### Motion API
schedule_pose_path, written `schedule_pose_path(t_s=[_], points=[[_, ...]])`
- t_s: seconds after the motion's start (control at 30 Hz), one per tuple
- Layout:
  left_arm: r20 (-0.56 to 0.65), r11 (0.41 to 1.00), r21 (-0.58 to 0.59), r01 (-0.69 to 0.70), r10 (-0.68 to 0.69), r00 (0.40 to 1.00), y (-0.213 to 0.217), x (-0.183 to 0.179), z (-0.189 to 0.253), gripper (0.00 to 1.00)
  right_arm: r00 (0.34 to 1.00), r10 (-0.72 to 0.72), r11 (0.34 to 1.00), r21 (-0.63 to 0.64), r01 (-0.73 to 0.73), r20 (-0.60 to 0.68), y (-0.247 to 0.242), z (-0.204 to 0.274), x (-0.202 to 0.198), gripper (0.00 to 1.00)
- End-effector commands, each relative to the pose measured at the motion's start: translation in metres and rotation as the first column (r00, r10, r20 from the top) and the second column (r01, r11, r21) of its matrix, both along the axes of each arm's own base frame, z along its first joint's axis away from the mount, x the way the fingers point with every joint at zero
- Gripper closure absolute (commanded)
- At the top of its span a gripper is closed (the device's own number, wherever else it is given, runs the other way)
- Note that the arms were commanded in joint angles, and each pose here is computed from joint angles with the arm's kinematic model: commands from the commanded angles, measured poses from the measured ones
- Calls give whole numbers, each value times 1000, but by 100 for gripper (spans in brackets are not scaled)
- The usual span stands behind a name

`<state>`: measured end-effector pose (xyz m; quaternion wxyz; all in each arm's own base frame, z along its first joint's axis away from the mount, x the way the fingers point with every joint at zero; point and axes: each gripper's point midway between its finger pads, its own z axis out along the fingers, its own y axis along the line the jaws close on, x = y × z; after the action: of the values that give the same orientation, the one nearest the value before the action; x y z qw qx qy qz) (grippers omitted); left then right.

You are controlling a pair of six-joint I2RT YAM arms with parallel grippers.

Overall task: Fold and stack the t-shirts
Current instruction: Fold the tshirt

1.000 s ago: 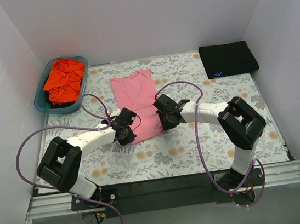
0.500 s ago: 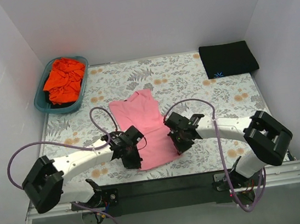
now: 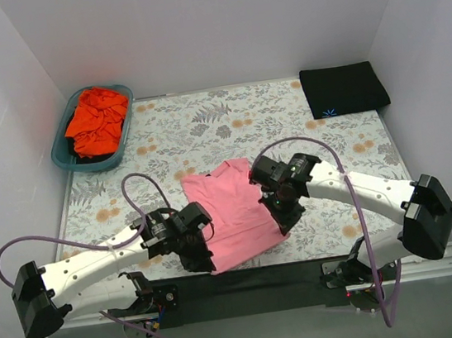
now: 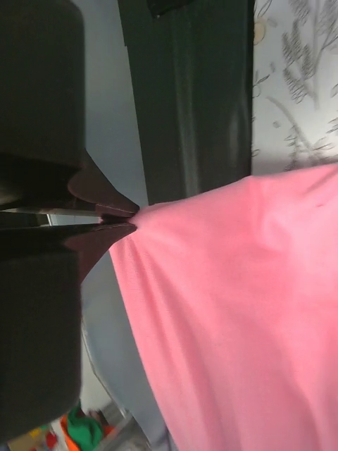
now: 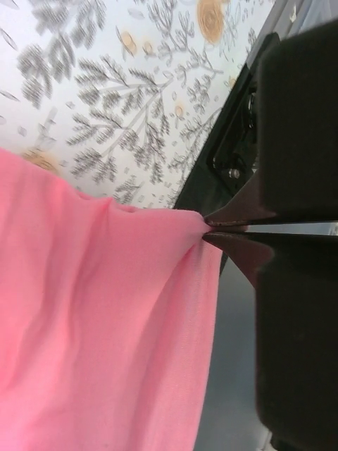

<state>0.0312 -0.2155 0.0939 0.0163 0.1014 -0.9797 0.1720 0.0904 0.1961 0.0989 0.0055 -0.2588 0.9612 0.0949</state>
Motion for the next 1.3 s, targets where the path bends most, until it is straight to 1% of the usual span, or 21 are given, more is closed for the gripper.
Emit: schedule_pose_path(t_s=[0.0, 0.03, 0.07, 0.13, 0.17, 0.2, 0.33, 0.37, 0.53, 0.7, 0.83, 0.87, 1.03, 1.1, 1.23, 1.27], points=[[44, 990, 82, -118, 115, 992, 25, 26, 14, 100, 995, 22, 993, -117, -11, 95, -19, 21, 33, 99], [69, 985, 72, -159, 154, 986, 27, 41, 20, 100, 994, 31, 992, -123, -19, 100, -17, 22, 39, 99], [95, 987, 72, -146, 139, 986, 29, 49, 21, 100, 991, 26, 995, -97, -14, 128, -9, 31, 49, 99], [129, 979, 74, -189, 179, 975, 34, 69, 24, 100, 990, 30, 995, -97, -17, 137, -5, 34, 60, 99], [150, 979, 63, -192, 181, 972, 31, 79, 28, 100, 986, 24, 997, -72, -13, 164, 2, 43, 70, 99], [172, 981, 67, -181, 167, 971, 33, 86, 29, 100, 987, 26, 997, -73, -15, 161, 5, 43, 74, 99], [250, 972, 83, -218, 191, 949, 40, 118, 40, 100, 981, 30, 999, -41, -22, 194, 18, 58, 93, 99], [267, 972, 72, -223, 197, 943, 38, 125, 46, 100, 980, 28, 999, -43, -20, 197, 17, 59, 97, 99], [314, 967, 66, -246, 214, 925, 45, 150, 53, 100, 971, 25, 1000, -11, -23, 236, 31, 73, 123, 99], [348, 961, 71, -268, 228, 909, 54, 170, 55, 100, 969, 20, 1000, -4, -19, 248, 47, 73, 146, 99], [386, 953, 63, -295, 250, 888, 61, 194, 60, 100, 956, 13, 1000, 20, -20, 294, 65, 84, 169, 99], [391, 952, 81, -294, 241, 888, 64, 199, 57, 100, 953, 10, 1000, 12, -14, 304, 65, 84, 174, 99], [441, 942, 81, -326, 260, 859, 74, 231, 56, 100, 951, 6, 1000, -6, -4, 310, 73, 74, 196, 99], [443, 944, 94, -317, 246, 862, 75, 238, 48, 100, 950, 4, 1000, -23, 3, 312, 73, 66, 204, 99], [467, 940, 93, -329, 251, 848, 78, 257, 37, 100, 945, -17, 999, -38, 31, 326, 71, 56, 216, 99], [465, 938, 100, -331, 249, 849, 79, 260, 34, 100, 937, -30, 999, -27, 42, 348, 73, 55, 224, 99]])
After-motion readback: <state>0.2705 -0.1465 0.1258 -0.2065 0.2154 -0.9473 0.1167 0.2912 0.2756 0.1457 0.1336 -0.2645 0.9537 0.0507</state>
